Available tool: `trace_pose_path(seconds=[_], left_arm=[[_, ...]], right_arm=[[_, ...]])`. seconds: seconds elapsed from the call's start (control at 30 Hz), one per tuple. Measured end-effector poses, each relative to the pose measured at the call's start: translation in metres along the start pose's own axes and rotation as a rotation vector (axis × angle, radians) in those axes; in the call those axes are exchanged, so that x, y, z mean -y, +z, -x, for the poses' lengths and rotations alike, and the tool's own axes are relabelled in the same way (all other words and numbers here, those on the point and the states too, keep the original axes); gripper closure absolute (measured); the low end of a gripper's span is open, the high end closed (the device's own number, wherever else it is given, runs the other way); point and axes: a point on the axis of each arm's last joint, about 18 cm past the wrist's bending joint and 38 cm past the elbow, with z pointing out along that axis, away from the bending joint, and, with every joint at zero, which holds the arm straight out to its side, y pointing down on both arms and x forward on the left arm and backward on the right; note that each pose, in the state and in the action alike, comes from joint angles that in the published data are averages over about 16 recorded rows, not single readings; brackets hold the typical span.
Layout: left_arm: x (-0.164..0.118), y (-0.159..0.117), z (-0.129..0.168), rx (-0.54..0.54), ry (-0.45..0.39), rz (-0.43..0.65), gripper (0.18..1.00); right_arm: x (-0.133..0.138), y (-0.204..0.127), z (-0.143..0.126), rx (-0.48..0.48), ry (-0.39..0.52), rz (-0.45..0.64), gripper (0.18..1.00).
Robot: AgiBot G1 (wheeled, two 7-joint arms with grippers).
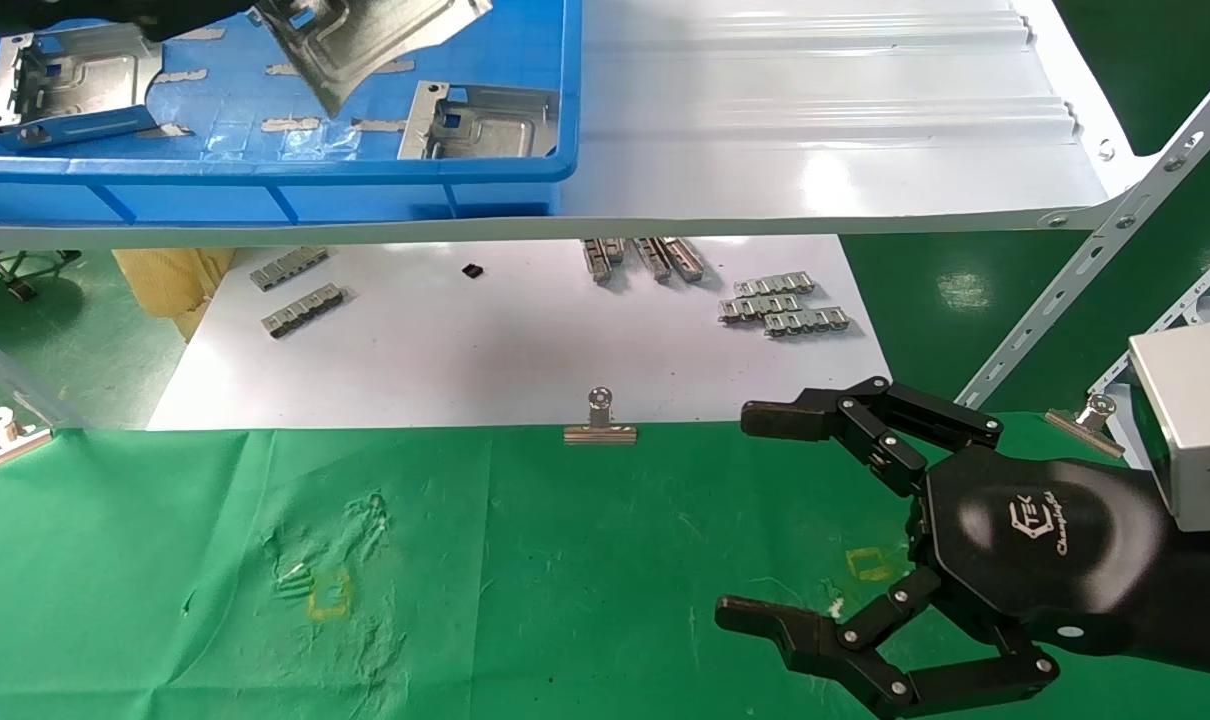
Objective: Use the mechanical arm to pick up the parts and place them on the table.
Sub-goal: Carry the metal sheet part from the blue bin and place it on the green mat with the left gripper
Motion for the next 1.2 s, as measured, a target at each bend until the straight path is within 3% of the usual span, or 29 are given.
trace_pose_path(seconds=[0.3, 0.57, 0.93, 1.2], left_arm=[[-0.003, -0.026, -0.04, -0.153, 0.214, -0.066, 0.913], [-0.041, -0.047, -0.091, -0.305, 0.346, 0.001, 0.914], [-0.143, -0.063, -0.124, -0.482, 0.428, 0.28, 0.914], [-0.192, -0.068, -0.14, -0.559, 0.397, 0.363, 0.914]], right_arm=[[0.0, 0.0, 0.0, 0.0, 0.0, 0.0, 0.178], [0.0, 0.0, 0.0, 0.0, 0.0, 0.0, 0.178], [0.0, 0.0, 0.0, 0.0, 0.0, 0.0, 0.178], [0.0, 0.0, 0.0, 0.0, 0.0, 0.0, 0.178]])
